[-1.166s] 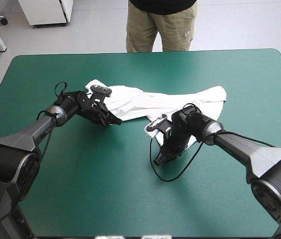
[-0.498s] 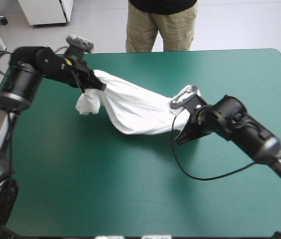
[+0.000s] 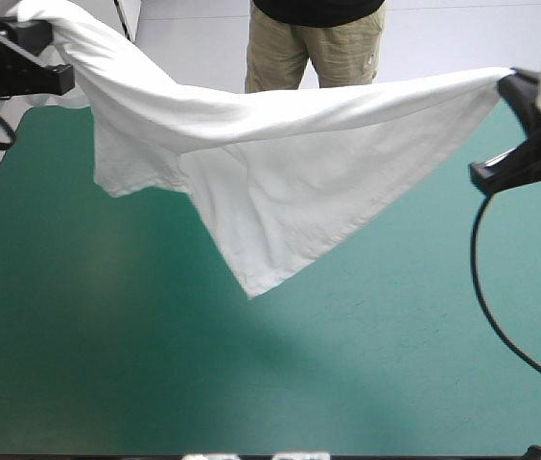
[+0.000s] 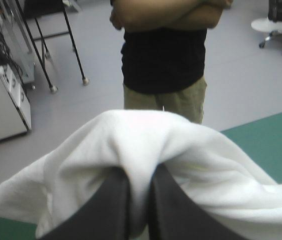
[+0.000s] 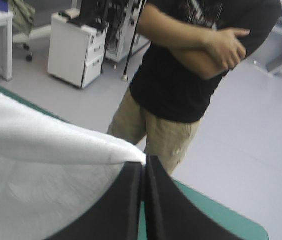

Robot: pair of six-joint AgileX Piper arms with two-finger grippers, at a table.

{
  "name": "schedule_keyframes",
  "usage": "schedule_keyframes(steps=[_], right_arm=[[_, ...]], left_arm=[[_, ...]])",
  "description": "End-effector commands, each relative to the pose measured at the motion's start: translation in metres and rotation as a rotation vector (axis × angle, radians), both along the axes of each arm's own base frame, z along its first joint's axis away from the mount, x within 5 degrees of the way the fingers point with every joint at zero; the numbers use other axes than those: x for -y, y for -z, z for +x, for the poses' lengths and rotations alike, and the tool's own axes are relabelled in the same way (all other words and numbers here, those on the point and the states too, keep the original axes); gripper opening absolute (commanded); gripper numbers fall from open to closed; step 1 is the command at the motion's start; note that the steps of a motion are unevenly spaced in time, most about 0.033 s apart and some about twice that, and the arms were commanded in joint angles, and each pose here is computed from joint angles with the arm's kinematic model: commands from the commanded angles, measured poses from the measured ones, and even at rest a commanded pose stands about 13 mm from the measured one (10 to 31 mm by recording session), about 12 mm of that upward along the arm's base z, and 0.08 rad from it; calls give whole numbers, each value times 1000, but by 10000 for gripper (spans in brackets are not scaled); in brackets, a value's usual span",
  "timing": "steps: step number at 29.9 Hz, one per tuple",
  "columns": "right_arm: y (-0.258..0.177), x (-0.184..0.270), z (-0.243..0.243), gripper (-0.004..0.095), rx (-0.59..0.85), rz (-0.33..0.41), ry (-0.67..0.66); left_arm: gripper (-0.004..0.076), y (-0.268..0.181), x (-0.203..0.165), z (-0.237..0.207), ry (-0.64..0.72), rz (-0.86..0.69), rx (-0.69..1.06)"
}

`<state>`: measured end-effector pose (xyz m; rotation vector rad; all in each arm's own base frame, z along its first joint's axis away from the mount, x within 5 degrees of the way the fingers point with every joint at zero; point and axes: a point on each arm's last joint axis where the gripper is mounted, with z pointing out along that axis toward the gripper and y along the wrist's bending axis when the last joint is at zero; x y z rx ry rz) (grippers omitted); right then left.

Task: Fold the cloth

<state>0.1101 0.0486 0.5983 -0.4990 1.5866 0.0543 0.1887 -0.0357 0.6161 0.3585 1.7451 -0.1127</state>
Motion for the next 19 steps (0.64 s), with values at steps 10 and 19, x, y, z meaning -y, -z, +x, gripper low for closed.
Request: schedule_keyframes(steps=[10,19], right_arm=[[-26,17,-34,2,90,43,-79],[3,-10,2,2,-72,-19,-74]], left_arm=[[-9,-36,-18,-137,-38,9,270],[-9,-15,-14,-105,-25,24,131]])
